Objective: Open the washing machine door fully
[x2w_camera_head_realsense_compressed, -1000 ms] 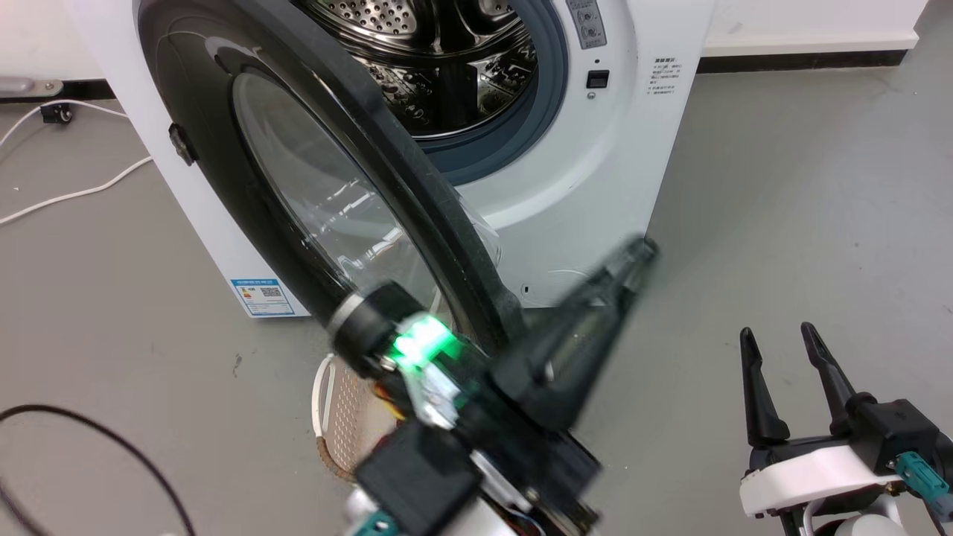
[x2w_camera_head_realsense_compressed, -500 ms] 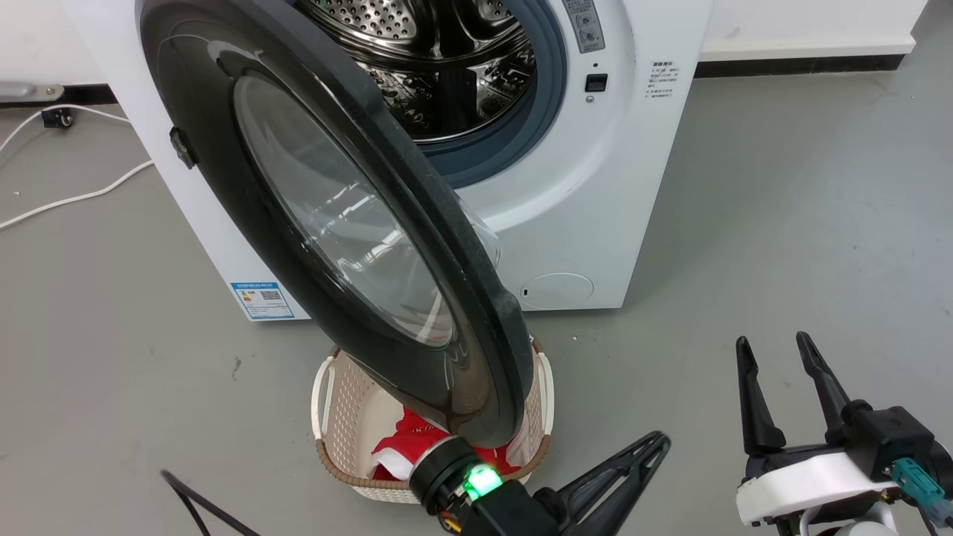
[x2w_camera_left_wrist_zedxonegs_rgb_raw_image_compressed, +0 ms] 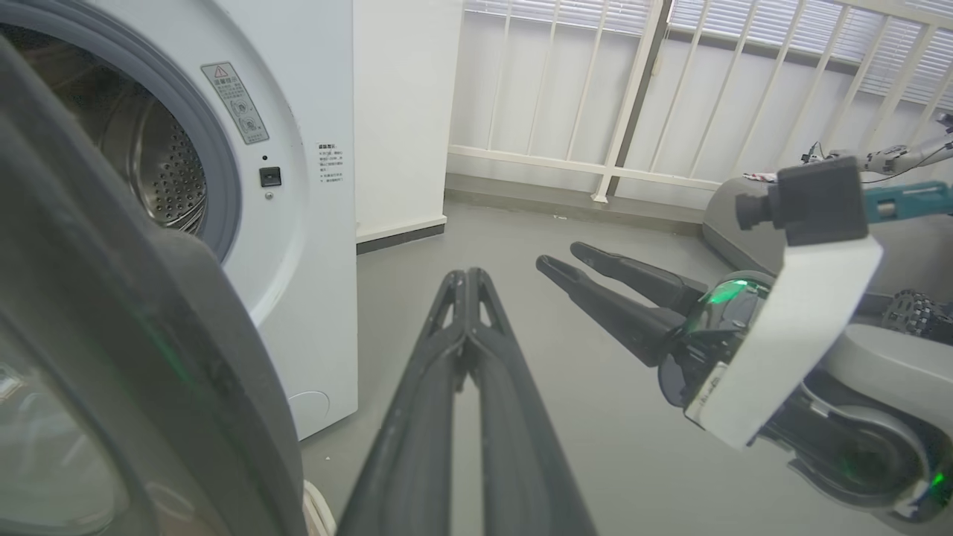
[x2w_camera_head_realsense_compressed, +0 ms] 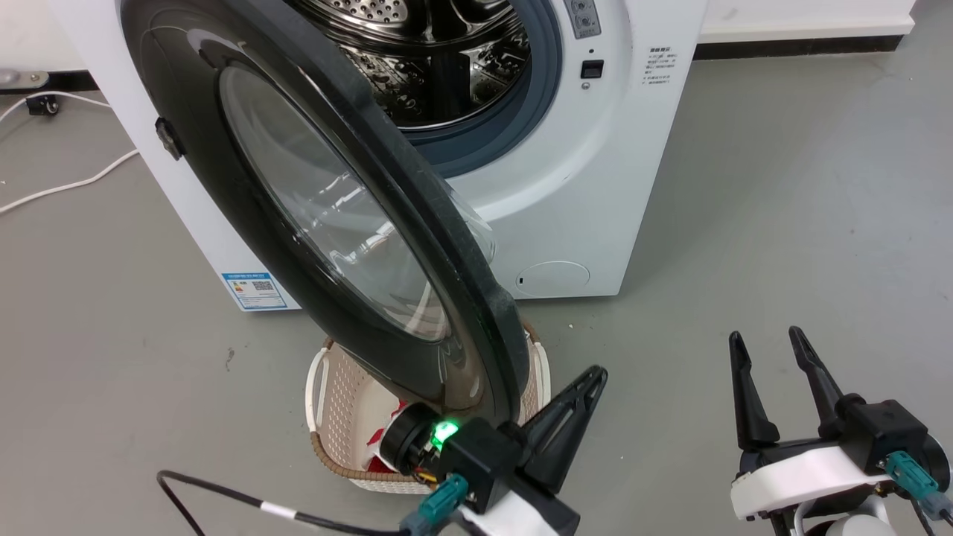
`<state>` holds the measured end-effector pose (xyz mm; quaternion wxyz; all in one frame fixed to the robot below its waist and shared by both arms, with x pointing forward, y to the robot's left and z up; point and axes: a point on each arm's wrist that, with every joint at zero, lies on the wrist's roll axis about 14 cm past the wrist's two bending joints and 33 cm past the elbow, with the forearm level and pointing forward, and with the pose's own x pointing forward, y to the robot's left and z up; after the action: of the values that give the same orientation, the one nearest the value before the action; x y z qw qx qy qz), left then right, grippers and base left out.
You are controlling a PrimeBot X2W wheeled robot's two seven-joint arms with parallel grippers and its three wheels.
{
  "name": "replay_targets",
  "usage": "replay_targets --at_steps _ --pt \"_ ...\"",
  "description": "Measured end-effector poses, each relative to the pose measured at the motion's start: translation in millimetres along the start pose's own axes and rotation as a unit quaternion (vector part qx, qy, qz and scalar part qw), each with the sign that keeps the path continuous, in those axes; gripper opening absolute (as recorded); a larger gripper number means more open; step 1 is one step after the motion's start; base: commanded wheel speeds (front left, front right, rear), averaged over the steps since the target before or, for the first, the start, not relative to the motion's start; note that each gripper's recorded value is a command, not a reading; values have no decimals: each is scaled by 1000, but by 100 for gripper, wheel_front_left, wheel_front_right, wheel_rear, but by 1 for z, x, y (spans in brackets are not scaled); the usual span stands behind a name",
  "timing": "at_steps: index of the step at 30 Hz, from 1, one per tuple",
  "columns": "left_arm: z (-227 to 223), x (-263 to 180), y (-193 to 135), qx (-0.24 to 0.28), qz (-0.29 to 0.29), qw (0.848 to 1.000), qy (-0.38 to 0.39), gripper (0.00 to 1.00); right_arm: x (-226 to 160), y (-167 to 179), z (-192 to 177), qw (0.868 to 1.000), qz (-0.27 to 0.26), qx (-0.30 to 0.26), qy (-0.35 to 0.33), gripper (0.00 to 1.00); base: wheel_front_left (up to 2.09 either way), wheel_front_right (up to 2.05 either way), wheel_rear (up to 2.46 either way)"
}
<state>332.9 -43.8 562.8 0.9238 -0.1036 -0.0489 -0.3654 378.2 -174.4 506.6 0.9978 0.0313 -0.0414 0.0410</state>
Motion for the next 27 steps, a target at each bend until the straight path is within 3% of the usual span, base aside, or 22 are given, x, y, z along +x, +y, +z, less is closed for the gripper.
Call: replay_targets --at_steps 13,27 --pt "-3 26 33 2 46 999 -10 0 -2 -3 -8 1000 -7 13 11 100 0 0 0" --pt "-16 25 55 -4 93 996 3 0 -1 -4 -10 1000 -9 18 14 100 0 0 0"
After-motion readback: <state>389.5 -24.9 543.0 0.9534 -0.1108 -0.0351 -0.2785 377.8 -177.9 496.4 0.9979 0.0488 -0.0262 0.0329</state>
